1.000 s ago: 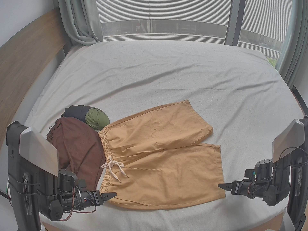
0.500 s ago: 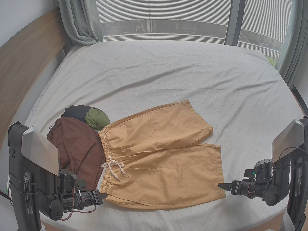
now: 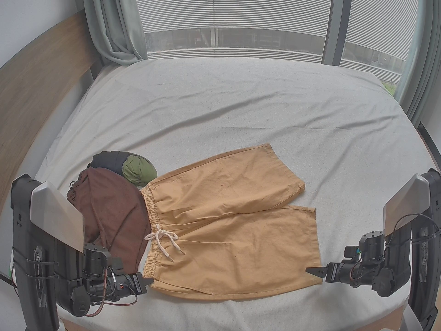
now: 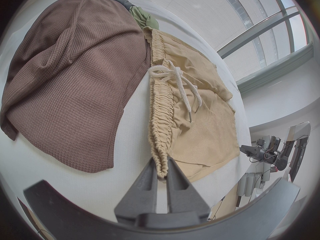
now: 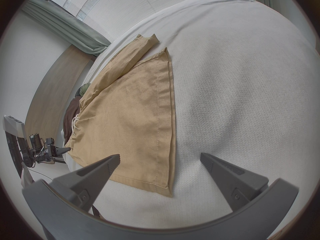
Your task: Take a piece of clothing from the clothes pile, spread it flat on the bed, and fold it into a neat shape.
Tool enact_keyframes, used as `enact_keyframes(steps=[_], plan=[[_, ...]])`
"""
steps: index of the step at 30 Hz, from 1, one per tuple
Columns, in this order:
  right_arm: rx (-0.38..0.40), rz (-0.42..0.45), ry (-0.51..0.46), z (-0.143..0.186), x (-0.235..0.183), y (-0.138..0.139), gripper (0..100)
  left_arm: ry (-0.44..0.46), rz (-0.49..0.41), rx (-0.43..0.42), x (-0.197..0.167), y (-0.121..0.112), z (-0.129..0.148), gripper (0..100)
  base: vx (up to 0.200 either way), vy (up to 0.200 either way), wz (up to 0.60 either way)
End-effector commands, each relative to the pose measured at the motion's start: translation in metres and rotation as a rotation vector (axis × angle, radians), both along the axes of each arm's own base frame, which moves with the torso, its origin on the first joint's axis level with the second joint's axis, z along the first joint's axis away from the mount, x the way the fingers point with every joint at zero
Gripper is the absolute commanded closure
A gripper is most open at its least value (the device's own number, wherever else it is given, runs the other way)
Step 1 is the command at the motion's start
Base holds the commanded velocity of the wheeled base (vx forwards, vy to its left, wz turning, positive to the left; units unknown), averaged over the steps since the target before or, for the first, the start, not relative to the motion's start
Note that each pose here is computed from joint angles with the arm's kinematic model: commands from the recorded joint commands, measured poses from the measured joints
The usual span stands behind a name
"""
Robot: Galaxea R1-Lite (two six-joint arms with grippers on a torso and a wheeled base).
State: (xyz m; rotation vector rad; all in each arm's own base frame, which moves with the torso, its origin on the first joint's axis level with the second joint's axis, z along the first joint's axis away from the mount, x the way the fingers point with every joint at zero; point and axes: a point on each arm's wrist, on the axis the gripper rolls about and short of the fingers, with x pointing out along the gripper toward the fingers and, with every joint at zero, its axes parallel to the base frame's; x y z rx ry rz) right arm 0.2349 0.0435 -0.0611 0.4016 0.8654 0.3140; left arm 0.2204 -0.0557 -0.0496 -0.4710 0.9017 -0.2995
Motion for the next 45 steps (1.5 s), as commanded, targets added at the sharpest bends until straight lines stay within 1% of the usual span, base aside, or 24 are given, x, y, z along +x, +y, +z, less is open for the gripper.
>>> enact_keyframes(steps=[1,6,9,27,28,45], plan=[[0.001,0.010,0.004,-0.0015,-0.0001,0.0022,0,-0.001,0.000,-0.001,-0.0003,0.0004,0.0006,100,0.000,0.000,0.00],[0.028,0.037,0.010,-0.0006,-0.0014,0.0031,0,-0.006,-0.001,-0.001,-0.0001,0.0004,0.0019,100,0.000,0.000,0.00],[0.060,0.064,0.022,0.0018,-0.0047,0.0035,0,-0.006,-0.001,-0.001,0.0002,0.0003,0.0013,100,0.000,0.000,0.00],[0.063,0.080,0.028,-0.0007,-0.0045,0.0069,0,-0.003,0.001,-0.001,-0.0001,0.0007,0.0010,100,0.000,0.000,0.00],[0.064,0.079,0.029,-0.0007,-0.0045,0.0069,100,-0.003,0.001,-0.001,-0.0001,0.0007,0.0010,100,0.000,0.000,0.00],[0.069,0.065,0.030,0.0018,-0.0055,0.0055,100,-0.007,0.005,-0.003,-0.0004,0.0015,0.0027,100,0.000,0.000,0.00]])
